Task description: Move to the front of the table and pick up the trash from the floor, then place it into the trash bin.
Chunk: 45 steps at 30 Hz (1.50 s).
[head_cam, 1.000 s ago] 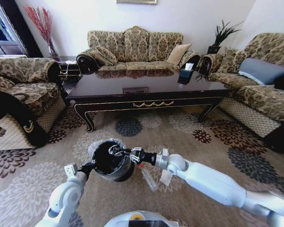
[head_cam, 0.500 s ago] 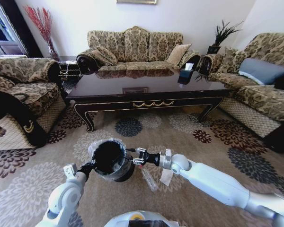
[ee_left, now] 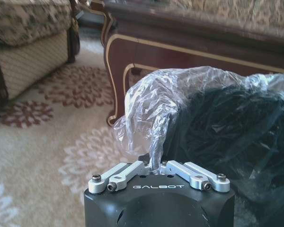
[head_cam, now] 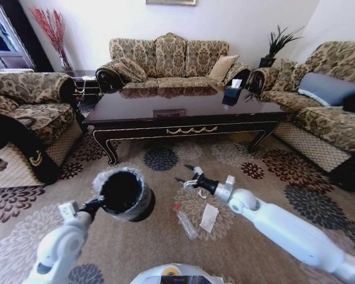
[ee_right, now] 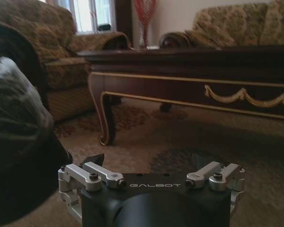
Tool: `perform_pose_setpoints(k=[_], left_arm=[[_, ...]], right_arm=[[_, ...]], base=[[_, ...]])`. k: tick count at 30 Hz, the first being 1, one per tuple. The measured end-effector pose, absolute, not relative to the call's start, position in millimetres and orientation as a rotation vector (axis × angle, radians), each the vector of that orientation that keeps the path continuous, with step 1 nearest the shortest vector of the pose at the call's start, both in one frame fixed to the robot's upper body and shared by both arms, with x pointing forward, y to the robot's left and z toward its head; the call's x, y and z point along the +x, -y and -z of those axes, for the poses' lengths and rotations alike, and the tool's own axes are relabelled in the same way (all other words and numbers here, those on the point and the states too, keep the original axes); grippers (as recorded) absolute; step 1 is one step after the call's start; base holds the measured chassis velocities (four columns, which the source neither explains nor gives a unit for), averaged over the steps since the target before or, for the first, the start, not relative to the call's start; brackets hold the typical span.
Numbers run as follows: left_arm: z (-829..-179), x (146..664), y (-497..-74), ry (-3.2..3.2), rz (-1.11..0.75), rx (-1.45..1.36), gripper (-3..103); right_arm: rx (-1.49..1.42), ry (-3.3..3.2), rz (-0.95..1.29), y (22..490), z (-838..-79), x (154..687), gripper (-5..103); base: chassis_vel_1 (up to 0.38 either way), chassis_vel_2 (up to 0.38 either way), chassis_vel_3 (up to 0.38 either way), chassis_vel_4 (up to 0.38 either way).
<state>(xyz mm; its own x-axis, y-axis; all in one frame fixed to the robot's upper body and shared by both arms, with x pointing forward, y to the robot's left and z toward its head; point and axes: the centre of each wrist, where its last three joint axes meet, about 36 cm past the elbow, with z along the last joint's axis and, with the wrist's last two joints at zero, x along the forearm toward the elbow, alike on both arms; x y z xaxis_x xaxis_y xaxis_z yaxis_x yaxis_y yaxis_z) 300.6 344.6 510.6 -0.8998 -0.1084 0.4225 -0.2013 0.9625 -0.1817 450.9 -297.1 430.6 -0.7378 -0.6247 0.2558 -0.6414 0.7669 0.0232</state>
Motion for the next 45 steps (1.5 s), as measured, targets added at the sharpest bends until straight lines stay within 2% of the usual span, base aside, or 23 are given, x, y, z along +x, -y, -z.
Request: perform_pose_setpoints(k=[2,5,13,20,30,43,44,45], left_arm=[[-518.5,296.9,-348.4,2.709,-0.31,0.232,3],[-522.1,292.9,-350.9,2.714,-0.307,0.244,3],[-531.1,283.3,-353.1,2.731,-0.292,0.265,3],[-532.8,278.1,-350.7,2.732,-0.303,0.267,3],[-529.3,278.6,-348.9,2.725,-0.3,0.261,3],[-525.1,282.6,-351.4,2.717,-0.295,0.261,3],[-524.9,282.9,-351.7,2.717,-0.294,0.261,3],[-524.6,283.3,-352.1,2.716,-0.293,0.261,3]], right_arm=[[0.817,2.637,-0.073,287.4,-416.0,446.4,100],[0.736,2.566,-0.024,265.2,-400.6,442.9,100],[0.727,2.317,-0.103,204.5,-371.2,431.5,100],[0.539,2.158,-0.165,169.7,-338.2,414.5,100],[0.507,2.074,-0.214,154.2,-298.2,387.3,100],[0.433,2.059,-0.259,172.5,-266.7,396.9,100],[0.431,2.059,-0.261,173.6,-265.4,397.7,102],[0.428,2.057,-0.264,174.9,-262.5,398.8,98]], base=[[0.0,0.0,0.0,0.0],[0.0,0.0,0.0,0.0],[0.0,0.0,0.0,0.0],[0.0,0.0,0.0,0.0],[0.0,0.0,0.0,0.0],[0.0,0.0,0.0,0.0],[0.0,0.0,0.0,0.0],[0.0,0.0,0.0,0.0]])
